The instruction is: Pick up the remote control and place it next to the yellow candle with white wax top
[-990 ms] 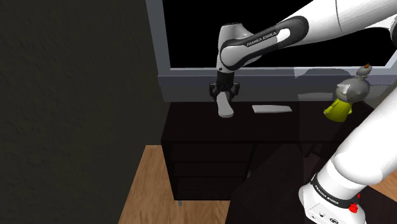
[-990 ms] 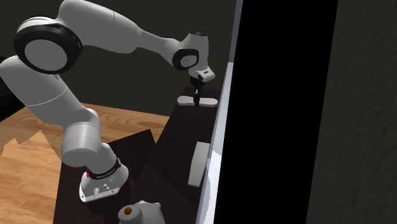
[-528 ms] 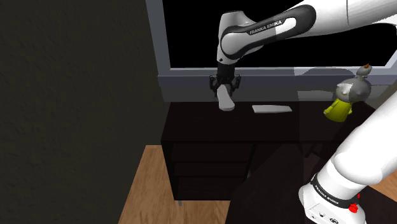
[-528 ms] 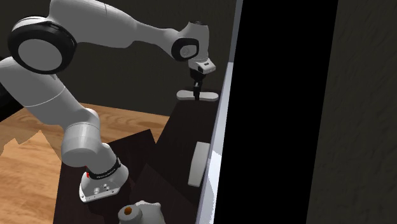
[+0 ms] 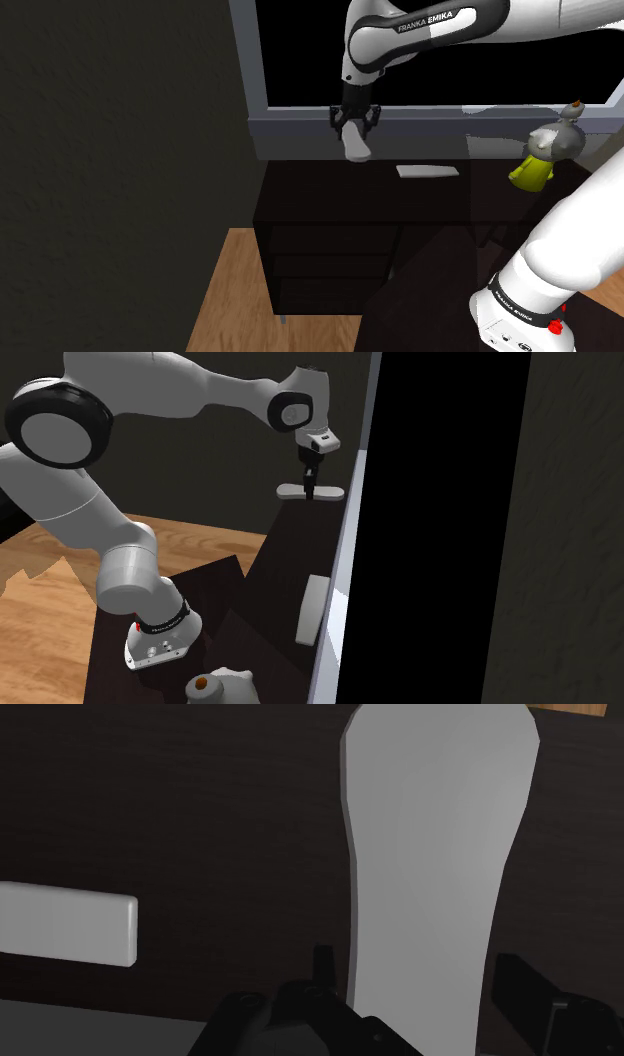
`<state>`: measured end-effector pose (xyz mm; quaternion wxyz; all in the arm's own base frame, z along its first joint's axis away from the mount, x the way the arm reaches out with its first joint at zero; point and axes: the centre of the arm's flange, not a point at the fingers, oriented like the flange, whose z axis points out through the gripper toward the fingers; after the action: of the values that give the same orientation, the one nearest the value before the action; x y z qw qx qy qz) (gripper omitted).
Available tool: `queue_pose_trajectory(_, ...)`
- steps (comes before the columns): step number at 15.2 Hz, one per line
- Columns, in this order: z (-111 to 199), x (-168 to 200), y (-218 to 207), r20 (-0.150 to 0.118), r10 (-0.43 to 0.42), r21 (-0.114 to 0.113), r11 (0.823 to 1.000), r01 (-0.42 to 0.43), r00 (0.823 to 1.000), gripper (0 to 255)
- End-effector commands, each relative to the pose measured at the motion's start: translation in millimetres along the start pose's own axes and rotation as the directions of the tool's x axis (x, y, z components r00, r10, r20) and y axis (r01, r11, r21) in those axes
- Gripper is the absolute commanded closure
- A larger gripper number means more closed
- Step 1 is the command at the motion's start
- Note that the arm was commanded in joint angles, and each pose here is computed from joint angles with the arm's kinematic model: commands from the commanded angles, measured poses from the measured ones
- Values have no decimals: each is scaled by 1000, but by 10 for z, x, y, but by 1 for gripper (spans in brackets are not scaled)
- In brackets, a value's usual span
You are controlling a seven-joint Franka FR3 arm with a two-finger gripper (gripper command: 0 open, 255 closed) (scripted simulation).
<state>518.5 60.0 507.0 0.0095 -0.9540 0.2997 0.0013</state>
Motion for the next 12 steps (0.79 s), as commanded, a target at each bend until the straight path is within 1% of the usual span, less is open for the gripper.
queue_pose_trajectory(1, -114, -10, -3, 0, 0, 0, 1000, 0, 1000, 255)
queue_pose_trajectory(12, -694, -15, -13, 0, 0, 0, 1000, 0, 1000, 255)
